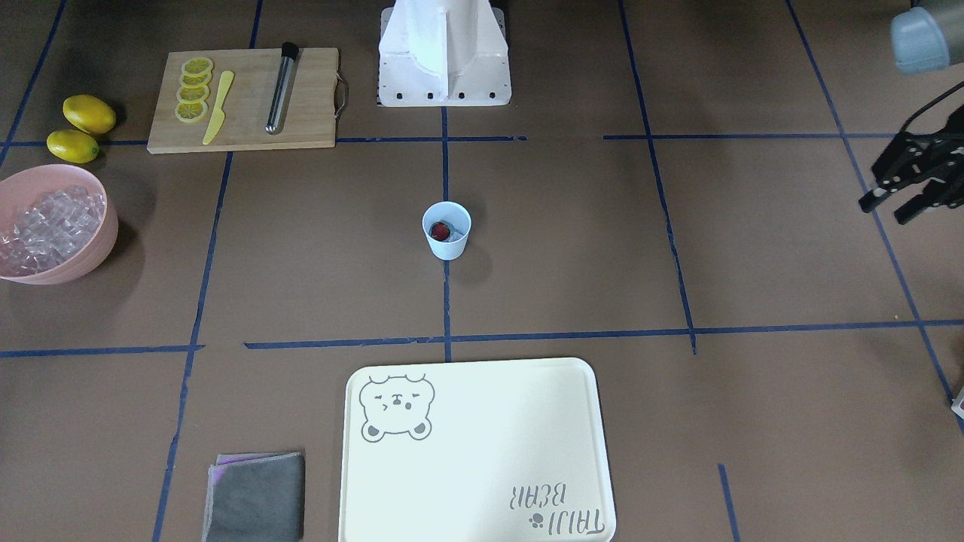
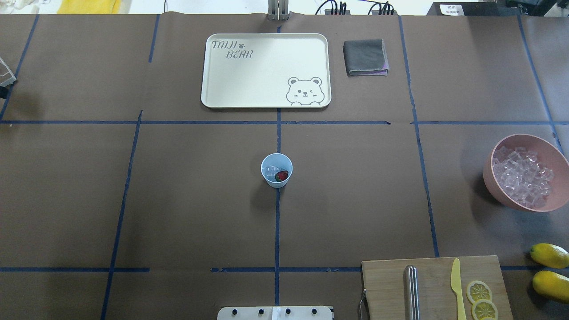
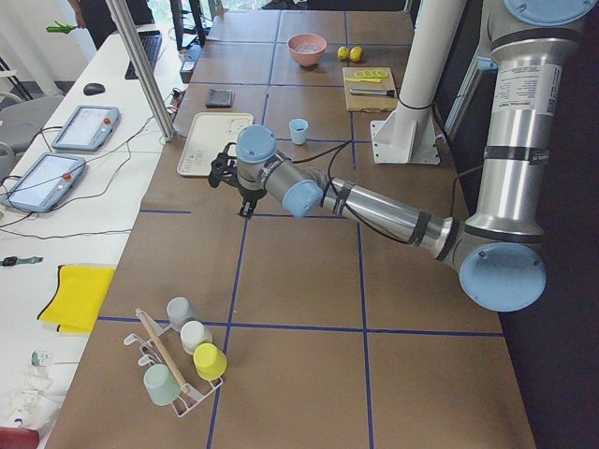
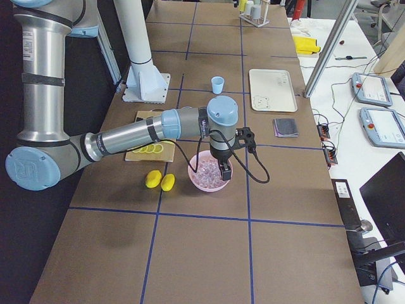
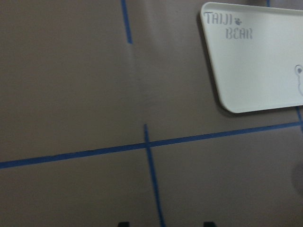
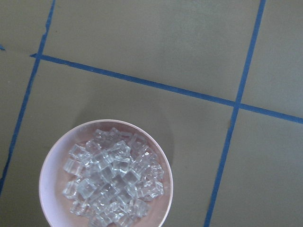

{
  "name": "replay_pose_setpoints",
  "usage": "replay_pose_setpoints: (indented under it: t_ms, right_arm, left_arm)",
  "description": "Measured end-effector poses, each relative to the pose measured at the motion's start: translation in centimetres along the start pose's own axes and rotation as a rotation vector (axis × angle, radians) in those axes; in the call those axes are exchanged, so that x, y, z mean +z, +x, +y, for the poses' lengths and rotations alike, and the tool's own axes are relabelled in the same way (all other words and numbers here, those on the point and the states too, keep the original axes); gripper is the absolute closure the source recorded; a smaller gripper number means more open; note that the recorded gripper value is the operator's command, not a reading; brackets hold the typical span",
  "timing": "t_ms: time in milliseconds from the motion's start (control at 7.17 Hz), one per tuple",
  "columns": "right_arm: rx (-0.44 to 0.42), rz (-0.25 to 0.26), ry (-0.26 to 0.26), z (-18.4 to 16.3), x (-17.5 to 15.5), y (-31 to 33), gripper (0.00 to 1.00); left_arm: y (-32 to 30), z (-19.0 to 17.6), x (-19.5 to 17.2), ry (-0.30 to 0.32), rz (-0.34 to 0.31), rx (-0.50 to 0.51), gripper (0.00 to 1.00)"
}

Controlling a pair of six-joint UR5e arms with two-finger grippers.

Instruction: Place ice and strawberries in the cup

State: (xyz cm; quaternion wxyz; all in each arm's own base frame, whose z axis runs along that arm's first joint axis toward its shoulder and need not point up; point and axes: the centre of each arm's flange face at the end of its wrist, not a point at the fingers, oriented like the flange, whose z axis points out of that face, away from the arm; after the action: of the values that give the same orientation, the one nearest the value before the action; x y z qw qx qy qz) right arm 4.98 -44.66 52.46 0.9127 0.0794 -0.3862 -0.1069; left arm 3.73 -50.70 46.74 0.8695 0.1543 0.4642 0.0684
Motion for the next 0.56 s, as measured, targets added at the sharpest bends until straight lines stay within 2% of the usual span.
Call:
replay_pose_setpoints:
  t_ms: [139,279,418,558]
  right_arm:
    - [-0.009,0.013,-0.006,0.4,0.0,1.1,0.00]
    - [-0.012,0.033,-0.016,0.6,-0.1,1.5,0.00]
    - [-0.013,0.047,-0.038,1.0,-0.1,1.6,0.00]
    - [-0.010,0.055,-0.071,1.4,0.2,2.1,0.00]
  left_arm:
    - [-4.4,1.0,-1.9,-0.029,-0.106,0.078,0.36]
    - [-8.9,2.3,-3.7,-0.099,-0.223,0.137,0.34]
    - [-13.5,4.4,-5.5,-0.200,-0.279,0.139,0.33]
    - [-16.6,6.6,-6.7,-0.284,-0.264,0.086,0.06]
